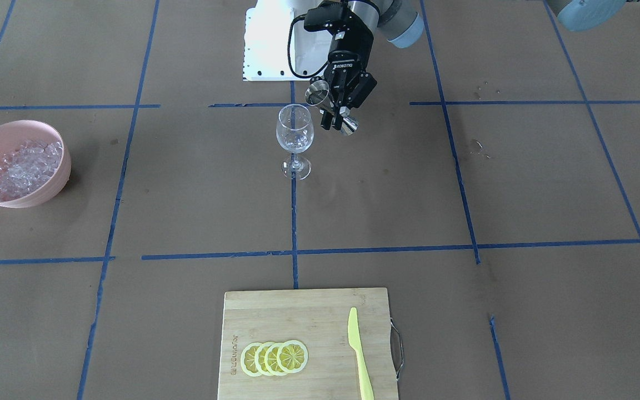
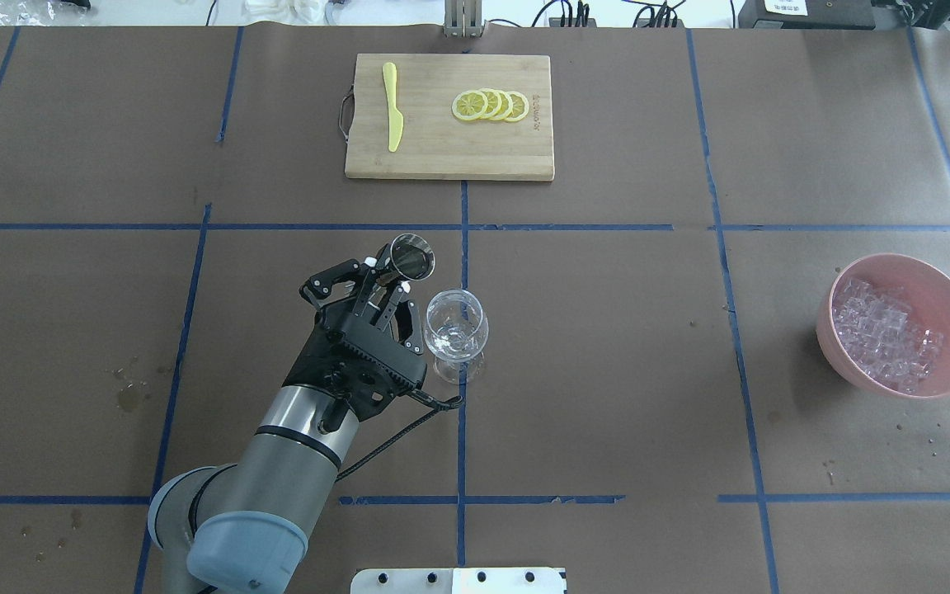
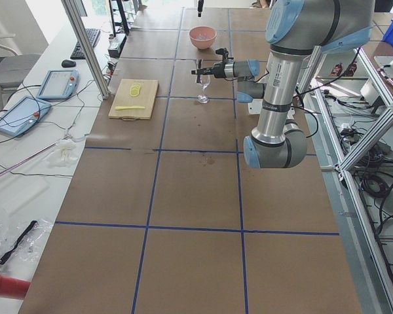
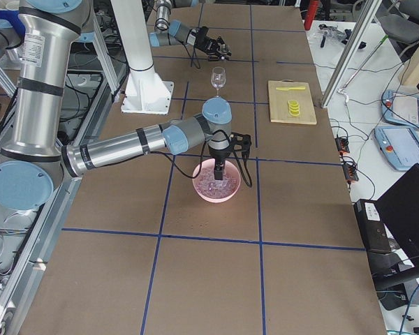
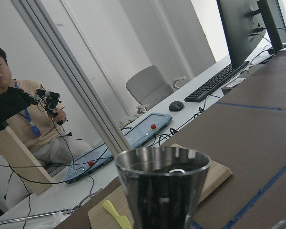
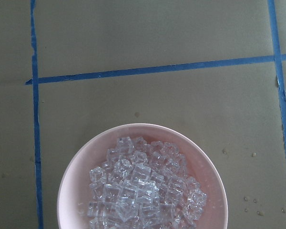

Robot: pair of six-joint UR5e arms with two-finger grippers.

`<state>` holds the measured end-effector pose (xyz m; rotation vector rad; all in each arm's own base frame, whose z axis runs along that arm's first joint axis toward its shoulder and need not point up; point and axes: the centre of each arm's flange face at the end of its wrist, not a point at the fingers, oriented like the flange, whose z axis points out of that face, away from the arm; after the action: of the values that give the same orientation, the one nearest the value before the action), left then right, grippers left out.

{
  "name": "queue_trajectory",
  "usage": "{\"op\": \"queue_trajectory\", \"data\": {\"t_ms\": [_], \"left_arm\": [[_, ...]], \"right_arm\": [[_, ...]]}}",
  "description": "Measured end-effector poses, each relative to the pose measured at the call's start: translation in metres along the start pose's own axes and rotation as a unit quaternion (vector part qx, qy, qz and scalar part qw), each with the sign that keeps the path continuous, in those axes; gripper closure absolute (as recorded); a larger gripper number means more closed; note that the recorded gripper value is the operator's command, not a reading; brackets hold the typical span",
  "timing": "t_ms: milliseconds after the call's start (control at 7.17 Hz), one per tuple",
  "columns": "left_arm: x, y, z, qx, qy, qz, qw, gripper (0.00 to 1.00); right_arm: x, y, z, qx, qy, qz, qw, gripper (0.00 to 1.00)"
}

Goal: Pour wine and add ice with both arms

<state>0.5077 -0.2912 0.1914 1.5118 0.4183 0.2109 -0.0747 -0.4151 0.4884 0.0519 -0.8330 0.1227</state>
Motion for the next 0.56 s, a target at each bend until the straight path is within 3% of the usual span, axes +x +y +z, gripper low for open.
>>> {"op": "queue_trajectory", "data": {"t_ms": [558], "left_arm": [[0.0028, -0.0074, 0.0031, -0.012, -0.004, 0.118, 0.9930, 1.00]], "right_arm": [[-0.0077, 0.0009, -0.0055, 0.004, -0.005, -0.001, 1.0000, 0.00]]}}
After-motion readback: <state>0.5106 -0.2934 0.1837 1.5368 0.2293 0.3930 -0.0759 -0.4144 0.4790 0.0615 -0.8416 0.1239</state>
